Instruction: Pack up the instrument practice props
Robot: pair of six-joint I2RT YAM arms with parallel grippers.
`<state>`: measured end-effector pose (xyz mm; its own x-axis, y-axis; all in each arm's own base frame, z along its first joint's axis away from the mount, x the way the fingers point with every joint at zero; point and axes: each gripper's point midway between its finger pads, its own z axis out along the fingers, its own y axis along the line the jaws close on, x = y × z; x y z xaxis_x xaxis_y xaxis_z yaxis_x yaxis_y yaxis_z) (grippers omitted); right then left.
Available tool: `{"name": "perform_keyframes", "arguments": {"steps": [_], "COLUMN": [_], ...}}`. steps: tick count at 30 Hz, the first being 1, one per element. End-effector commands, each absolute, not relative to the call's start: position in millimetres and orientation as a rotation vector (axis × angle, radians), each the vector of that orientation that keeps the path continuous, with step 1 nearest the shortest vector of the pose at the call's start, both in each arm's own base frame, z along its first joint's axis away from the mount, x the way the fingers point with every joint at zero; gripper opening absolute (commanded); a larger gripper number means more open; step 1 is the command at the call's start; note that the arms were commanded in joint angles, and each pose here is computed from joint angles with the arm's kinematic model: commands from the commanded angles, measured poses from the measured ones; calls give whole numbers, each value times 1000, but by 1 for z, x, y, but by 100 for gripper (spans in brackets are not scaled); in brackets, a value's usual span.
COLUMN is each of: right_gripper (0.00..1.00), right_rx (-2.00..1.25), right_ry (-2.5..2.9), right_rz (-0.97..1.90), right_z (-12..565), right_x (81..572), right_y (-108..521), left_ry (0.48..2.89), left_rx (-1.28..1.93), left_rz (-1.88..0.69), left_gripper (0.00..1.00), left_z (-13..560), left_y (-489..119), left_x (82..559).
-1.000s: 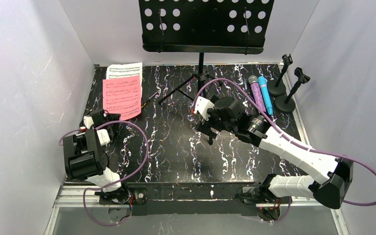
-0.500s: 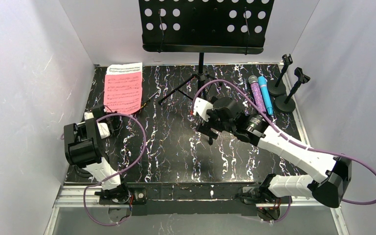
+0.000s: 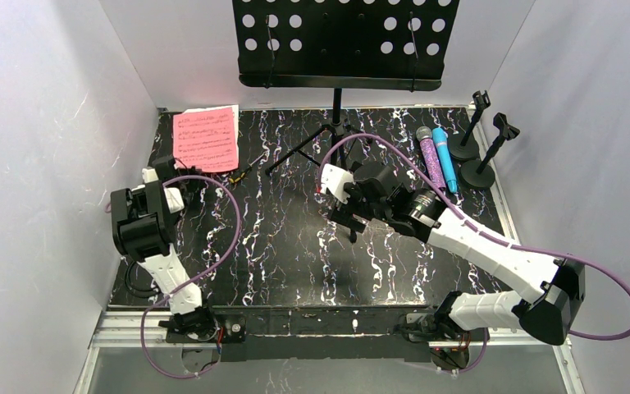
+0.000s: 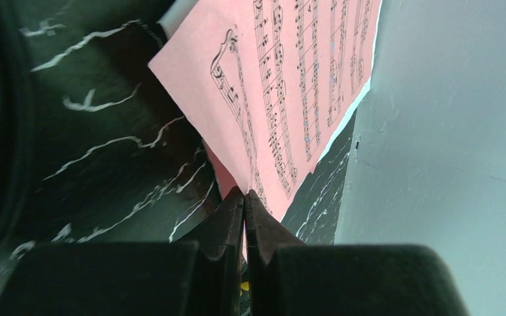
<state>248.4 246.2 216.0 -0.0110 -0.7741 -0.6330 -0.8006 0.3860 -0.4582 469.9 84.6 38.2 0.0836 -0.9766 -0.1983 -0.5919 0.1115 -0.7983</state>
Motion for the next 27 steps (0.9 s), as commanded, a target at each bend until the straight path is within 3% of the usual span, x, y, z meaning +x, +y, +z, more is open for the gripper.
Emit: {"name": "perform_keyframes", "arguments": {"steps": [1, 16, 27], "right_gripper": [99, 99, 99], "right_rx": [-1349, -1349, -1332], "right_ry": [1731, 1735, 1740], "right_rz": [17, 26, 17], "right_z": [238, 237, 241], "right_x": [255, 254, 254], "right_y": [246, 247, 244], "left_ry": [1605, 1718, 1684], "left_rx": [-1522, -1476, -1455], "left_rz": [-643, -692, -660], "left_gripper": [0, 0, 0], "left_z": [48, 38, 51], "left_y": [84, 71, 90], "left_x": [489, 470, 493]}}
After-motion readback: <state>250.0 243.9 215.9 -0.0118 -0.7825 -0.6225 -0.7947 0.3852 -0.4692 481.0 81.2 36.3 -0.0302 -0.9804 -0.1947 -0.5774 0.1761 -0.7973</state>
